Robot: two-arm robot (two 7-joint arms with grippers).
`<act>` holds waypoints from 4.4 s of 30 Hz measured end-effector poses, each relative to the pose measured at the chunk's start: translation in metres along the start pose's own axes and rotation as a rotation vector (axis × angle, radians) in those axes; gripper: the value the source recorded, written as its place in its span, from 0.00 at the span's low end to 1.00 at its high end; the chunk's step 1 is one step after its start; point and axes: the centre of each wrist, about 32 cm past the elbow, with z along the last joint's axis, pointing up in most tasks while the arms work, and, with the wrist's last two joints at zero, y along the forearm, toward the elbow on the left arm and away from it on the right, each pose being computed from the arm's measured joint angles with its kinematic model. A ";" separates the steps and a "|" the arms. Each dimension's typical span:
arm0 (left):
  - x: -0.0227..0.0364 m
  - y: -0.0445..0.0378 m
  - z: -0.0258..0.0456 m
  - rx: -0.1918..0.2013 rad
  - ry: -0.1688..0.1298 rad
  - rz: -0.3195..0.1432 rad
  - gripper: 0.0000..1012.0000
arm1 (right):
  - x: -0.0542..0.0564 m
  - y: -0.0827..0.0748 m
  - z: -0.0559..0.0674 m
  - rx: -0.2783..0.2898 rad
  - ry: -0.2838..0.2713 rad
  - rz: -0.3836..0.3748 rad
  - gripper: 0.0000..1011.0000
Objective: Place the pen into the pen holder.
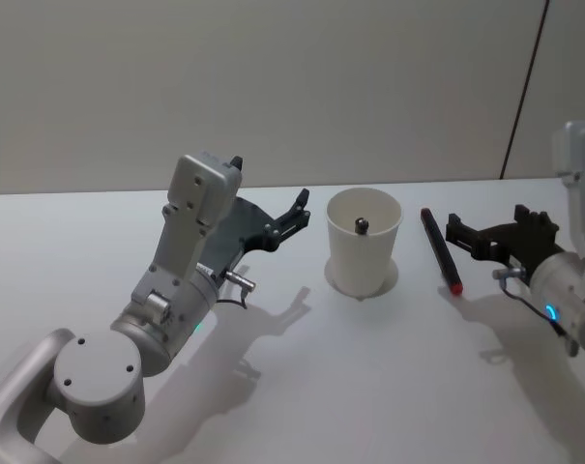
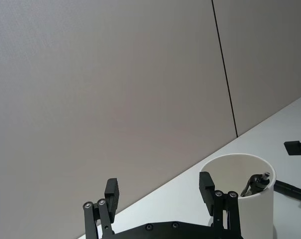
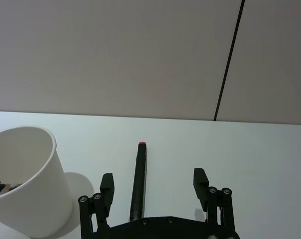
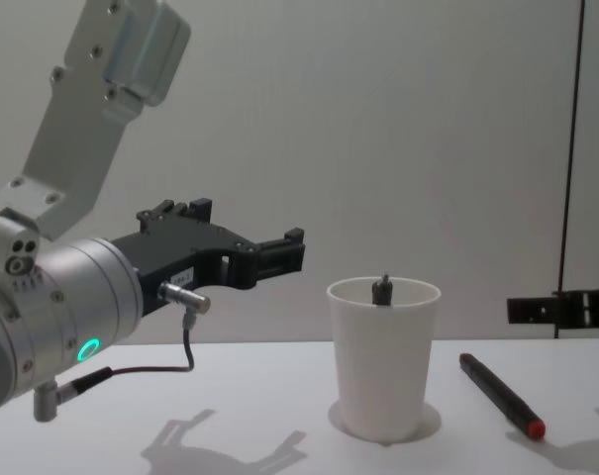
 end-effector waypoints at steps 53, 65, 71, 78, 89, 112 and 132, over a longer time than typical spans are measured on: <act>0.0000 0.0000 0.0000 0.000 0.000 0.000 0.99 | -0.037 0.064 0.012 -0.170 -0.024 -0.082 0.99; 0.0000 0.0000 0.0000 0.000 0.000 0.000 0.99 | -0.039 0.072 0.009 -0.212 -0.015 -0.091 0.99; 0.0000 0.0000 0.0000 0.000 0.000 0.000 0.99 | -0.040 0.076 0.006 -0.232 -0.009 -0.093 0.99; 0.0000 0.0000 0.0000 0.000 0.000 0.000 0.99 | -0.040 0.081 0.001 -0.256 -0.004 -0.093 0.99; 0.0000 0.0000 0.0000 0.000 0.000 0.000 0.99 | -0.042 0.089 -0.005 -0.266 -0.002 -0.090 0.99; 0.0000 0.0000 0.0000 0.000 0.000 0.000 0.99 | -0.044 0.095 -0.010 -0.259 0.001 -0.093 0.99; 0.0000 0.0000 0.0000 0.000 0.000 0.000 0.99 | -0.044 0.089 -0.006 -0.228 -0.005 -0.087 0.99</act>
